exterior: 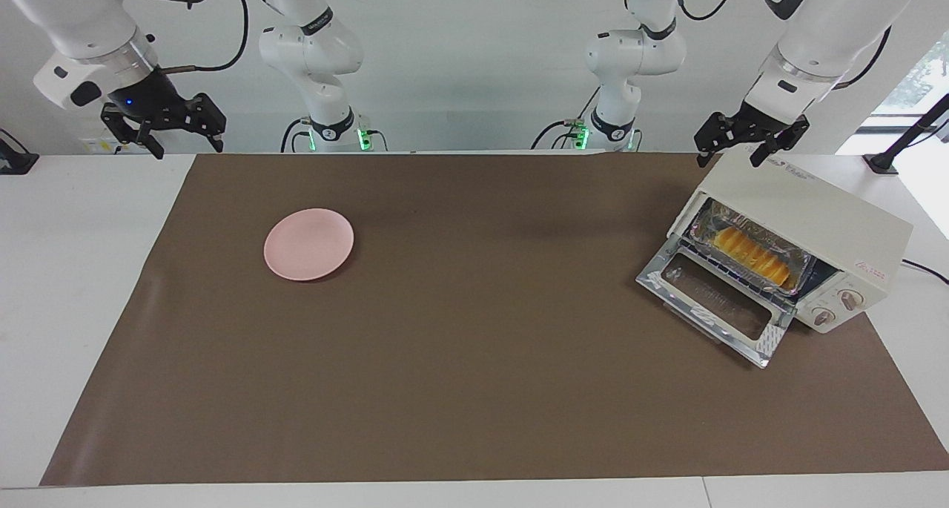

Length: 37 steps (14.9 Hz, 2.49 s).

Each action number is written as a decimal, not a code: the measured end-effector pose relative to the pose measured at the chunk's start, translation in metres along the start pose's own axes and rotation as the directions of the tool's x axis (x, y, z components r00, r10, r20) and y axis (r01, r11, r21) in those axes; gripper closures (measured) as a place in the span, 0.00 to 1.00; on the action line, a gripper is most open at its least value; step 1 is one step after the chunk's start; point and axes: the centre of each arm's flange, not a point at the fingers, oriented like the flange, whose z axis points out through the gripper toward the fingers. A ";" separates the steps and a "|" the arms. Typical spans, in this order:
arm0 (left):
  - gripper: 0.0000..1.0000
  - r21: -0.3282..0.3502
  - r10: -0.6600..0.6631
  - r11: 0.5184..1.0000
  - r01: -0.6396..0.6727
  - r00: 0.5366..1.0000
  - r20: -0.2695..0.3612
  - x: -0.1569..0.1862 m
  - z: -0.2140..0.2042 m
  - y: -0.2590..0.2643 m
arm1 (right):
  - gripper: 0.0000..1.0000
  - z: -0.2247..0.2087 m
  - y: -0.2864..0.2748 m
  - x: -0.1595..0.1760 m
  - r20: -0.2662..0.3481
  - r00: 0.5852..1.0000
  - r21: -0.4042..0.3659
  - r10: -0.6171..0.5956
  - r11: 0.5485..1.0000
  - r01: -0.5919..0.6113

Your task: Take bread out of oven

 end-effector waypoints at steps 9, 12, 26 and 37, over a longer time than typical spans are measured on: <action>0.00 0.002 -0.060 0.998 0.060 0.994 -0.091 0.008 -0.008 0.030 | 0.00 0.000 0.000 0.000 0.000 1.000 0.000 0.000 1.000 0.000; 0.00 0.010 -0.121 0.992 0.122 0.987 -0.102 0.032 0.012 0.021 | 0.00 0.000 0.000 0.000 0.000 1.000 0.000 0.000 1.000 0.000; 0.00 0.145 -0.364 0.917 0.372 0.928 -0.081 0.075 0.204 -0.039 | 0.00 0.000 0.000 0.000 0.000 1.000 0.000 0.000 1.000 0.000; 0.39 0.155 -0.435 0.886 0.437 0.899 -0.053 0.053 0.247 -0.031 | 0.00 0.000 0.000 0.000 0.000 1.000 0.000 0.000 1.000 0.000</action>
